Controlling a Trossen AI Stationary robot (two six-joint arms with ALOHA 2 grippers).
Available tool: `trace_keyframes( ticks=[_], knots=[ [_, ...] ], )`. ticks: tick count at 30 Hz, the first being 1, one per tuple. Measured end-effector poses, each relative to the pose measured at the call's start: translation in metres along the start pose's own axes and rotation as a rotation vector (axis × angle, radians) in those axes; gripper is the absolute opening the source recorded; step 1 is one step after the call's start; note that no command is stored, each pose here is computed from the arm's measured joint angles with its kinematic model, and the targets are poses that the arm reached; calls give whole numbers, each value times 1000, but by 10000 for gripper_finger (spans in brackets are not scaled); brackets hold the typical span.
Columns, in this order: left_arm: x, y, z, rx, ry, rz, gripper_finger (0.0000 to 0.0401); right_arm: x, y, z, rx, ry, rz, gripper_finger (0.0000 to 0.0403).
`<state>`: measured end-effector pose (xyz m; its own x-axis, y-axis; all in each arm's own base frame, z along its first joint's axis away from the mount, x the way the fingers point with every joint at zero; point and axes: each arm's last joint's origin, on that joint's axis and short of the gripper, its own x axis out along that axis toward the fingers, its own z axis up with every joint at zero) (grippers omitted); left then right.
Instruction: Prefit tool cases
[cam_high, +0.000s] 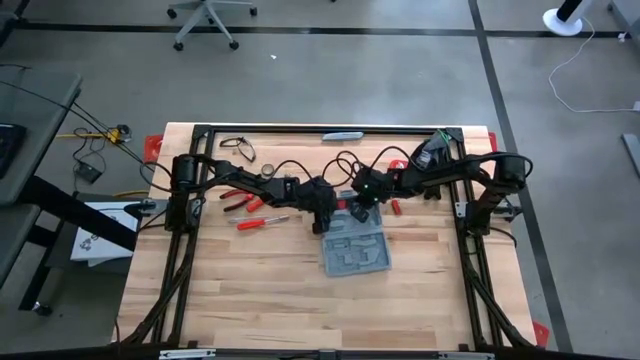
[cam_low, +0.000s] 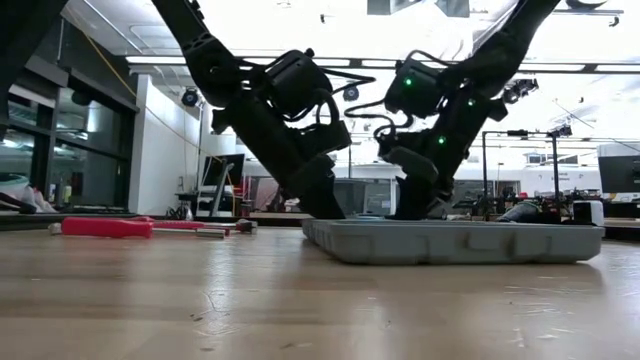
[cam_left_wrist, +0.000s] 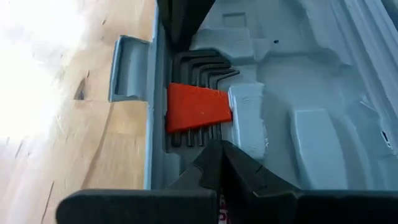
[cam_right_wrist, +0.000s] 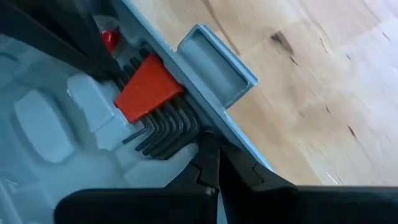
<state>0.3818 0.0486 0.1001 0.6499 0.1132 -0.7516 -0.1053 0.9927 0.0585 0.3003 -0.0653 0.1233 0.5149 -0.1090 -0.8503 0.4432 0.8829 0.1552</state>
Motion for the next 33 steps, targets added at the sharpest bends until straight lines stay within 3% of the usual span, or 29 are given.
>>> trace_keyframes(
  ticks=[11,16,19,22,27,33],
  knots=[
    [-1,-1,0,3,4,12,0,1,6,7,-11,-55,170,0],
    [3,4,1,-7,-18,89,0,-6,24,18,-89,-120,493,0],
    [8,5,-2,-22,-15,101,0,-8,26,25,-87,-190,520,0],
    [15,5,-4,-33,-30,79,0,-13,25,25,-70,-184,458,0],
    [18,4,-4,-34,-49,58,0,-24,13,19,-52,-135,257,0],
    [19,3,-3,-34,-71,50,0,-30,-4,6,-29,-8,51,0]
  ],
)
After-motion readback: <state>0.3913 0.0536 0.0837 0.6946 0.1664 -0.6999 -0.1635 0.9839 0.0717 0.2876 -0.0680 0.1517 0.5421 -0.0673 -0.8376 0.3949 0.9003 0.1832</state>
